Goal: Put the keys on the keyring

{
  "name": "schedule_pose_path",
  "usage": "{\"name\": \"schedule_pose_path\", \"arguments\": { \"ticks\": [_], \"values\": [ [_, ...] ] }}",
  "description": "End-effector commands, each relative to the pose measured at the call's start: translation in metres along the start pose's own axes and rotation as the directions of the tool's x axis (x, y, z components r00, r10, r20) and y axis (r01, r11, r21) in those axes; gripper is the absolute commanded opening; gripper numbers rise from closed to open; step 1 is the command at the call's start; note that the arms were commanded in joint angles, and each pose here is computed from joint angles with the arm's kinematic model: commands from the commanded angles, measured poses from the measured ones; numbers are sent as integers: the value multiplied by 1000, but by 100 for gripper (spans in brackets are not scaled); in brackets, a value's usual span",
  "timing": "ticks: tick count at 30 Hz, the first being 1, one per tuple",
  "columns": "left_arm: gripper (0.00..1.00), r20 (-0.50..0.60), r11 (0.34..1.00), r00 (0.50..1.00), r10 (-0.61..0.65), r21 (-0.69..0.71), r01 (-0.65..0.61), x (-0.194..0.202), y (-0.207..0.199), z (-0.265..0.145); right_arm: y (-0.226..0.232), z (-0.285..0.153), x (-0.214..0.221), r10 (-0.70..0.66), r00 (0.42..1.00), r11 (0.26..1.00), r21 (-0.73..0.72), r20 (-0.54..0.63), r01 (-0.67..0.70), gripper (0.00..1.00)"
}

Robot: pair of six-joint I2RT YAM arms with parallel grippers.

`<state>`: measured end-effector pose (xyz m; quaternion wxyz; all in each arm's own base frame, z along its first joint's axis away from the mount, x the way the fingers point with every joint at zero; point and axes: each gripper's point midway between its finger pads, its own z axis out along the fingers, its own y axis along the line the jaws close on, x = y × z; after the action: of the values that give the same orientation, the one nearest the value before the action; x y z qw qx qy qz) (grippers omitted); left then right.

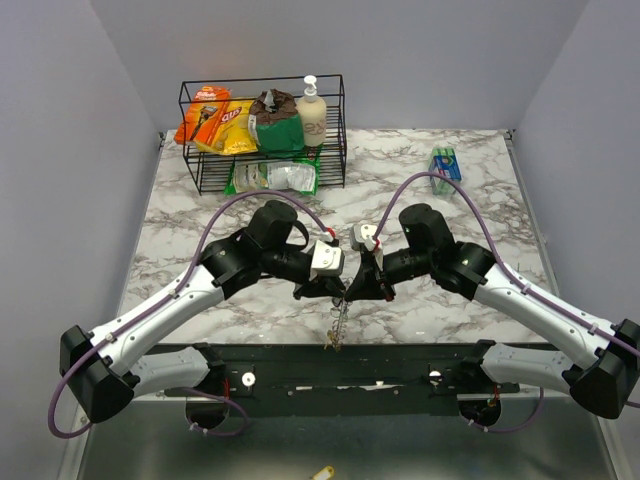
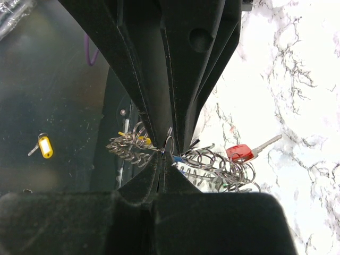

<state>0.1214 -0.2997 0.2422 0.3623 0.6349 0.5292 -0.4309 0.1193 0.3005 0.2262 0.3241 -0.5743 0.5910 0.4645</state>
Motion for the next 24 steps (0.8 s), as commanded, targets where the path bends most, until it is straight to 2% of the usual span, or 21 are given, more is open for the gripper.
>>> {"name": "schedule_pose_path", "arguments": {
  "ticks": [1,10,13,14,17,24],
  "values": [
    [26,4,999,1000,-18,27,18,5,-4,4,-1,-3,-13,-47,998,999,16,46,46,1],
    [26,-27,999,999,-26,23,27,14,-1,7,0,-4,-16,-54,997,998,20,55,53,1],
    [20,-34,999,999,-27,25,28,16,0,9,0,-5,-16,-55,997,998,22,56,54,1],
    [13,-38,999,999,-29,28,30,17,1,9,0,-4,-16,-54,997,998,22,55,53,1],
    [0,-44,999,998,-35,38,36,18,1,11,-1,-5,-16,-56,997,998,27,56,54,1],
    [0,11,1000,1000,-17,-16,17,10,8,11,-1,-5,-19,-53,996,998,31,69,51,1]
  ]
}}
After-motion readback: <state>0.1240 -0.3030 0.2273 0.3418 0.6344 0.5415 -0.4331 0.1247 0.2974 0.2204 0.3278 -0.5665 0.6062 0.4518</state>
